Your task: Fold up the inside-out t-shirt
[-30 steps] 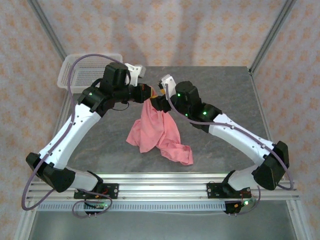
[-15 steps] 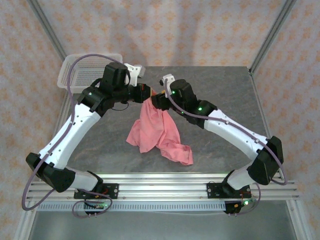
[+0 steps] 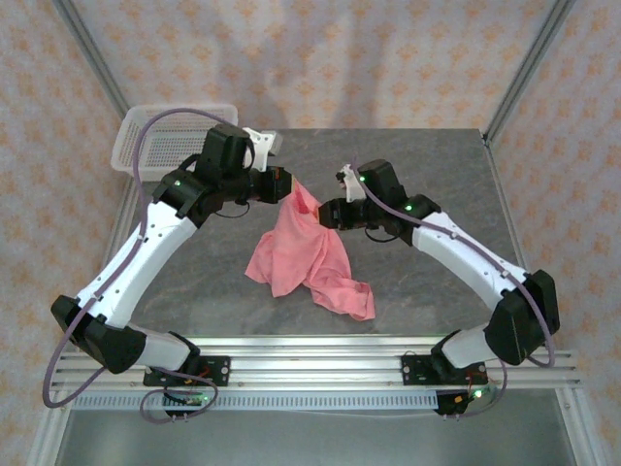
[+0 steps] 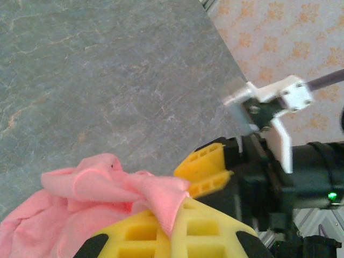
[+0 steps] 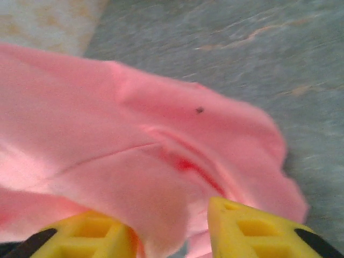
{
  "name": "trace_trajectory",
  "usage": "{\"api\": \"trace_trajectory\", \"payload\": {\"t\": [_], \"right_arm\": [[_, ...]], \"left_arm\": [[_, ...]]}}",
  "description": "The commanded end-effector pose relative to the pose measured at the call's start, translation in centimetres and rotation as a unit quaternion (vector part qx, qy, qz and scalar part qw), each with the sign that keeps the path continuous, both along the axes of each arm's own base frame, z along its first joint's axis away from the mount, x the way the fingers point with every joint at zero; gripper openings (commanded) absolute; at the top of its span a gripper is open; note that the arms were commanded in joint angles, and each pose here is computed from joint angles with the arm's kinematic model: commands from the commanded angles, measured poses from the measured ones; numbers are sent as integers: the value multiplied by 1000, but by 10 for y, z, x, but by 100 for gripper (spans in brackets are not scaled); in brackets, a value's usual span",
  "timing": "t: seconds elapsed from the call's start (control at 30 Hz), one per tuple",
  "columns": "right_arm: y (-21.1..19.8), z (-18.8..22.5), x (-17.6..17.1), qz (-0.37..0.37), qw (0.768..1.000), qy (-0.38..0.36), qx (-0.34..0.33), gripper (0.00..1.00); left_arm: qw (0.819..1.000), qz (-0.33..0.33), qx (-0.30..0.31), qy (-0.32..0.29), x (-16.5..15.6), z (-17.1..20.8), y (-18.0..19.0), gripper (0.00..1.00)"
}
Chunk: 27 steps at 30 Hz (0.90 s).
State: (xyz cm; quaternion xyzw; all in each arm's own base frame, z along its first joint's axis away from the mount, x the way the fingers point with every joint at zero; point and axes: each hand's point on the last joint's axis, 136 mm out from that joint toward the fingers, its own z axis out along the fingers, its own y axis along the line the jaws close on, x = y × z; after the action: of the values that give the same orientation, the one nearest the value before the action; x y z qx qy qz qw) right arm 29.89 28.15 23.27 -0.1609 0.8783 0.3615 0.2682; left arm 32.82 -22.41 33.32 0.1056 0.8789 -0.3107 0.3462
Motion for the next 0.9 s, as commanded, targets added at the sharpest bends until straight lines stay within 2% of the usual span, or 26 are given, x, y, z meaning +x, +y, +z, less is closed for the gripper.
{"api": "trace_trajectory", "payload": {"t": [0.0, 0.13, 0.27, 0.4, 0.53, 0.7, 0.8, 0.87], "right_arm": [[11, 48, -19, 56, 995, -69, 54, 52], [11, 70, 7, 31, 977, -209, -7, 56], [34, 77, 14, 89, 958, -272, -33, 57], [54, 79, 11, 122, 950, -286, -6, 57], [57, 68, 31, 85, 949, -303, -34, 54], [39, 65, 67, -12, 941, -321, -104, 54], [30, 61, 69, -28, 944, -301, -133, 52], [29, 60, 59, -14, 952, -278, -130, 49]], "left_arm": [[1000, 1, -8, -9, -5, 6, 1, 0], [1000, -2, -17, -2, -2, 3, -3, 0], [1000, -4, -17, 4, 0, 2, -6, 0], [1000, -2, -14, 1, 3, 4, -6, 0], [1000, 3, -19, 2, 4, 4, -6, 0], [1000, 3, -14, 5, 3, 2, -5, 0], [1000, 8, -7, 7, 3, -1, -2, 0], [1000, 9, -5, 7, 3, -2, -1, 0]]}}
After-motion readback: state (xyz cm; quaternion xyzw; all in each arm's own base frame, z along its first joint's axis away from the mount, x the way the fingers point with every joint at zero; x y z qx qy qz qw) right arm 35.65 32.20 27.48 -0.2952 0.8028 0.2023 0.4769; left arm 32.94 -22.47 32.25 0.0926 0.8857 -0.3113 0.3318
